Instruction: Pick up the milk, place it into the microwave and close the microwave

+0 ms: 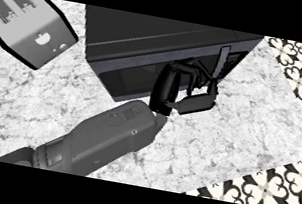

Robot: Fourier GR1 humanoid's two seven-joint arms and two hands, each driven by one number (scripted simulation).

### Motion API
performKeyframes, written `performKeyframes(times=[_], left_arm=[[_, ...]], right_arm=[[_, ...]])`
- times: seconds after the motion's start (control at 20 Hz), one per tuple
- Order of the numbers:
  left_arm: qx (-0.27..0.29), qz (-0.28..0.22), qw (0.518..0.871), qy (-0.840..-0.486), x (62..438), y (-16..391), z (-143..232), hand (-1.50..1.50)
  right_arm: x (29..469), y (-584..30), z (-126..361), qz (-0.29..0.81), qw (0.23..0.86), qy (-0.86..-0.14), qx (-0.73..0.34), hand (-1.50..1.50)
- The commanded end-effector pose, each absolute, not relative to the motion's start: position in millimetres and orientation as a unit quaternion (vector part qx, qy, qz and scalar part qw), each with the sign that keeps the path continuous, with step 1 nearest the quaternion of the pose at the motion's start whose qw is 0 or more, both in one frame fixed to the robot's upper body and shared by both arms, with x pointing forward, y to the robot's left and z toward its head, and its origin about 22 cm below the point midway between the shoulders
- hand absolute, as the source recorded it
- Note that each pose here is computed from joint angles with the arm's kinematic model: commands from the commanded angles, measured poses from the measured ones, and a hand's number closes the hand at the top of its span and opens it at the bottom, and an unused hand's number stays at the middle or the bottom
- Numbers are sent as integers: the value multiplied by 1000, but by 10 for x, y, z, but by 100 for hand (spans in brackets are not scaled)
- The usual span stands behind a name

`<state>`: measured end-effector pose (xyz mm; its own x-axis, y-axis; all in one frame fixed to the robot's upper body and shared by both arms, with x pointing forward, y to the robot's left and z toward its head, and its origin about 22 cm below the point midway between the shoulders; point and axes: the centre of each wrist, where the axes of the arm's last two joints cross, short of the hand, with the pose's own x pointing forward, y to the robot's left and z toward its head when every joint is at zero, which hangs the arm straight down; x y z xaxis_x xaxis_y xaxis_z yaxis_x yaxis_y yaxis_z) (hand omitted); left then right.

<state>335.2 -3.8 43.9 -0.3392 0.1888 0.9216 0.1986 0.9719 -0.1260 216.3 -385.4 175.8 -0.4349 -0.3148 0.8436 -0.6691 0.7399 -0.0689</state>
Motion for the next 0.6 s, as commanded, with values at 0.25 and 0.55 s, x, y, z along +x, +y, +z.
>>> performKeyframes(times=[0.25, 0.55], left_arm=[[-100, 8, 574, -813, 3555, 24, 492, 150], [-63, -36, 579, -812, 3572, 38, 395, 150]], right_arm=[[2184, -3890, 1847, 214, 433, -820, 306, -150], [2207, -3861, 1877, 219, 418, -816, 335, -150]])
